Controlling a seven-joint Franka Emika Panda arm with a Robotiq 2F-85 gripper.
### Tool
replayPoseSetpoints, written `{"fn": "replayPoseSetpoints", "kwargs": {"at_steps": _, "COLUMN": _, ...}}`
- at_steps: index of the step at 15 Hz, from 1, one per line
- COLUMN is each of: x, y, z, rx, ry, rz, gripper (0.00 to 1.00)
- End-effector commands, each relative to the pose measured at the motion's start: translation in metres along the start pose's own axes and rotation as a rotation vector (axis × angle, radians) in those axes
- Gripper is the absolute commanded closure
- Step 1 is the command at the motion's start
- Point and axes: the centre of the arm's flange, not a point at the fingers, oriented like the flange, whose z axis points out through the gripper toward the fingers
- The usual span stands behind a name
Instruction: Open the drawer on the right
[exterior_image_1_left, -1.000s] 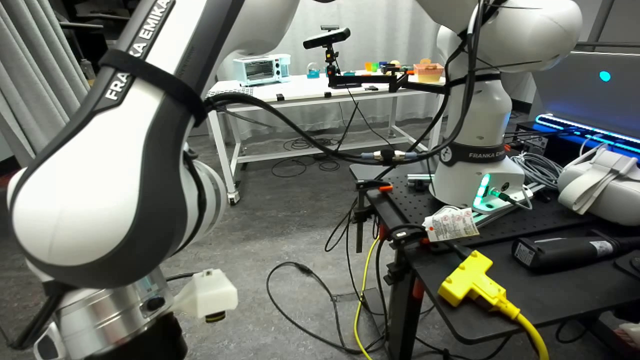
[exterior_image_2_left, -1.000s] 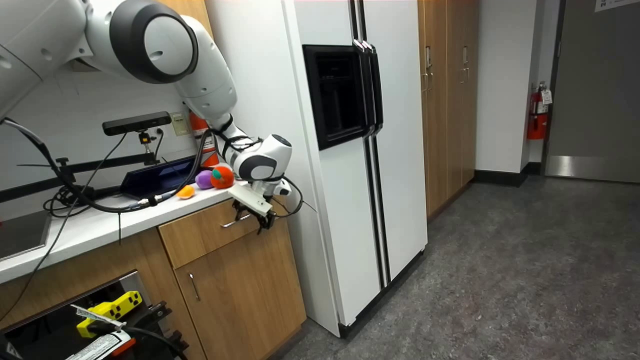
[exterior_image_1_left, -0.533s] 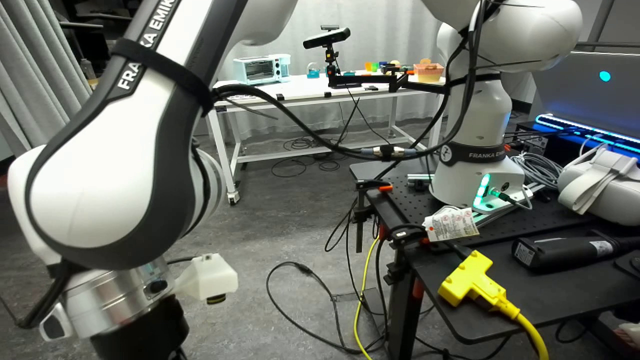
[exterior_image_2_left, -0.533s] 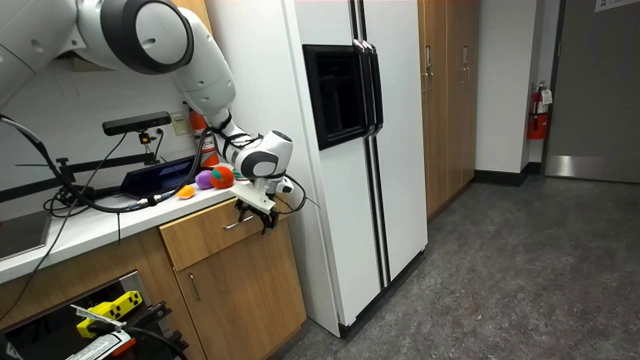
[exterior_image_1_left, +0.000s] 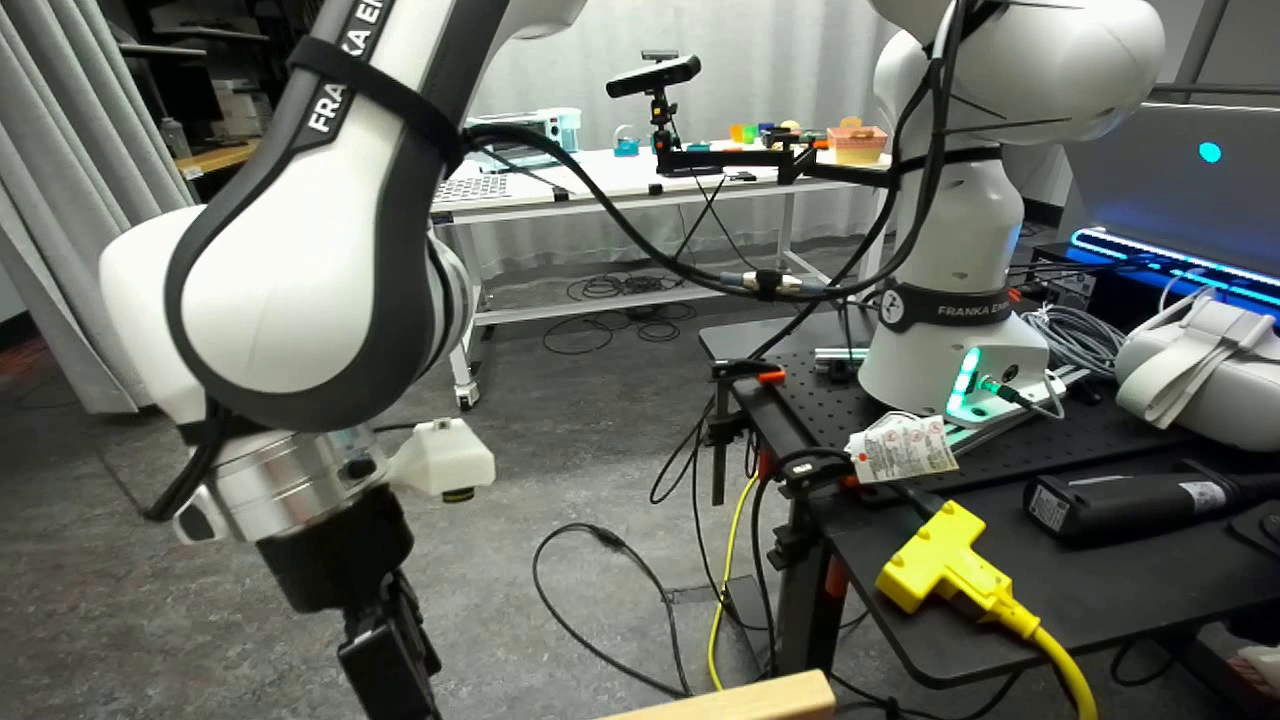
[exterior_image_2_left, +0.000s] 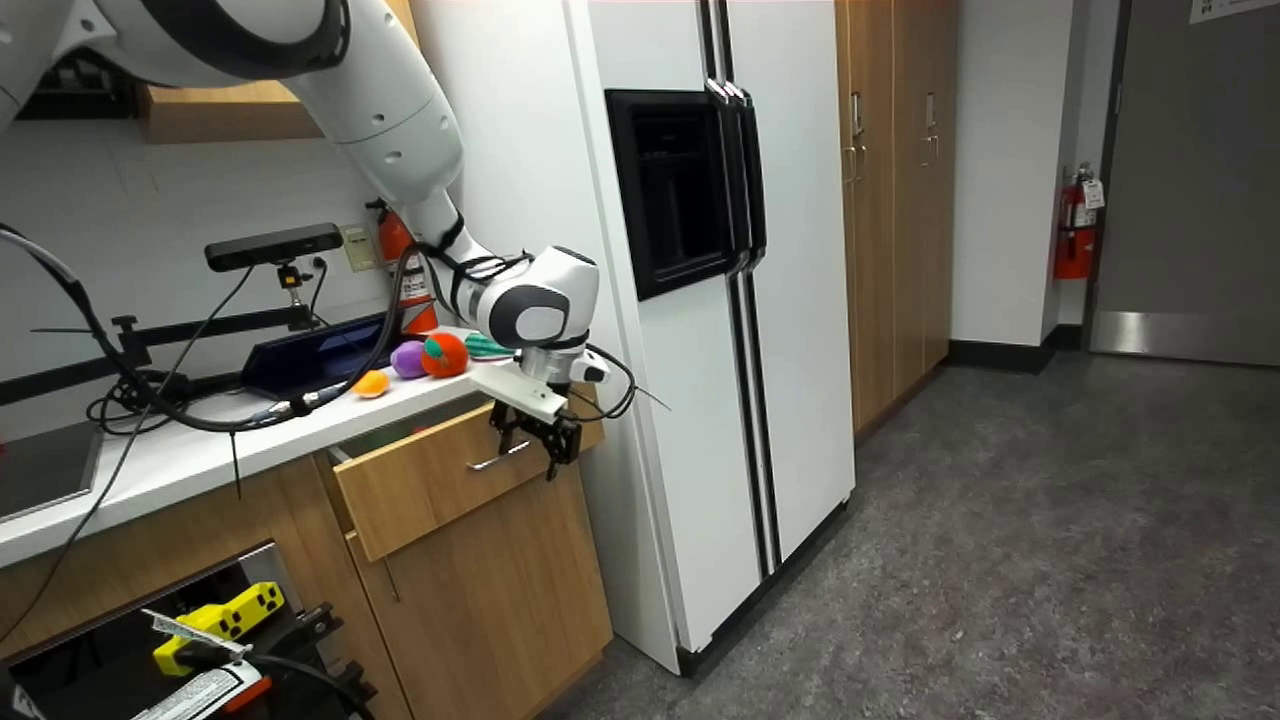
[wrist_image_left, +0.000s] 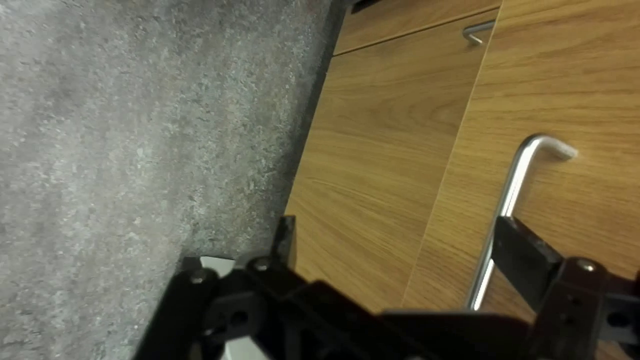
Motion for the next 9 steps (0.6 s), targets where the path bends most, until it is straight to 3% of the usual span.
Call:
{"fn": "replayPoseSetpoints", "kwargs": {"at_steps": 1, "x": -0.043, "y": 0.017, "z": -0.028, "rx": -0.078, "ry": -0.025, "rz": 0.052, "gripper": 0.0}}
{"fn": "replayPoseSetpoints", "kwargs": {"at_steps": 5, "x": -0.061, "y": 0.018, "z": -0.054, "rx": -0.117, "ry": -0.02, "rz": 0.064, "gripper": 0.0}}
{"fn": "replayPoseSetpoints", "kwargs": {"at_steps": 9, "x": -0.058, "y": -0.018, "z": -0.081, "rx": -0.143, "ry": 0.006, "rz": -0.004, "gripper": 0.0}}
